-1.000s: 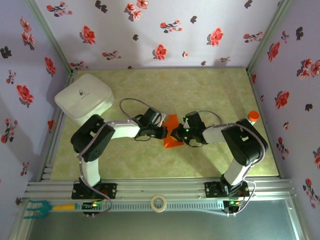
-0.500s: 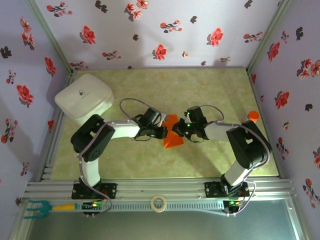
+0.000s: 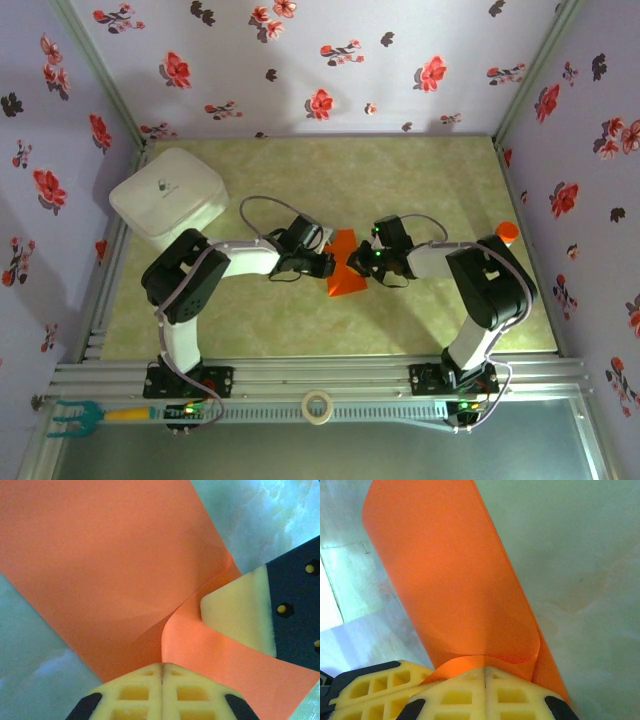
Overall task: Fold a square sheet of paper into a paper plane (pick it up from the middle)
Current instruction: Fold the triangle a second time at the center of the table.
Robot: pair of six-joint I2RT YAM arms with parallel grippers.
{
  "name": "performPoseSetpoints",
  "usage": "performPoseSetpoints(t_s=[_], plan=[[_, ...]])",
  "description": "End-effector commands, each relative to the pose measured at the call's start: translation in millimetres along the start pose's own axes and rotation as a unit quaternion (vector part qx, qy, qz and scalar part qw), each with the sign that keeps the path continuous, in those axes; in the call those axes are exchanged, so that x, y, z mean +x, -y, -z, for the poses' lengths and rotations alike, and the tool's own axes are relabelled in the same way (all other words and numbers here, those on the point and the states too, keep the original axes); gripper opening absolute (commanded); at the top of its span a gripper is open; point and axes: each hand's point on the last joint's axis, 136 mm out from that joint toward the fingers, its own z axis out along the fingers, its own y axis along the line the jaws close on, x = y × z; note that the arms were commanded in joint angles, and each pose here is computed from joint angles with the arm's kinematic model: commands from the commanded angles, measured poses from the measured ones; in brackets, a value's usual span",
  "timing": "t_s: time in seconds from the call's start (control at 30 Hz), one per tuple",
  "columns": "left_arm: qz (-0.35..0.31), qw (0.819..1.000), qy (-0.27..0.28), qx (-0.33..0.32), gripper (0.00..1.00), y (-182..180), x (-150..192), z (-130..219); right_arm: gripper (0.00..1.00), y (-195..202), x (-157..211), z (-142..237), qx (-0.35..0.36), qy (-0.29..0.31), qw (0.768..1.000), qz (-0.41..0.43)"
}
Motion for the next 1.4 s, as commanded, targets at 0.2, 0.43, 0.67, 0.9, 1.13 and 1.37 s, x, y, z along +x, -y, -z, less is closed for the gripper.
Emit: performPoseSetpoints(t_s=[0.2,0.43,0.67,0.9,1.13,1.37], plan=[[0.006,0.998,-0.052,-0.026,0.04,-19,26,-8,0.00,-7,-19,8,0.007,0.006,1.000,0.004],[0.005,0.998,-0.056,-0.028,0.04,-20,27,-8,0.00,36,-19,-5,0.038,0.010,0.998,-0.044],[0.005,0.998,-0.060,-0.029,0.04,-21,30,-9,0.00,41,-37,8,0.038,0.051,0.996,-0.060],[0.007,0.998,-0.061,-0.029,0.04,-23,31,-9,0.00,29,-59,24,0.001,0.096,0.993,-0.065],[0.005,0.998,-0.059,-0.027,0.04,-21,29,-8,0.00,-19,-49,39,-0.068,0.077,0.995,-0.019],[0.004,0.998,-0.058,-0.025,0.04,-20,28,-8,0.00,-28,3,14,-0.050,-0.006,0.999,0.016]])
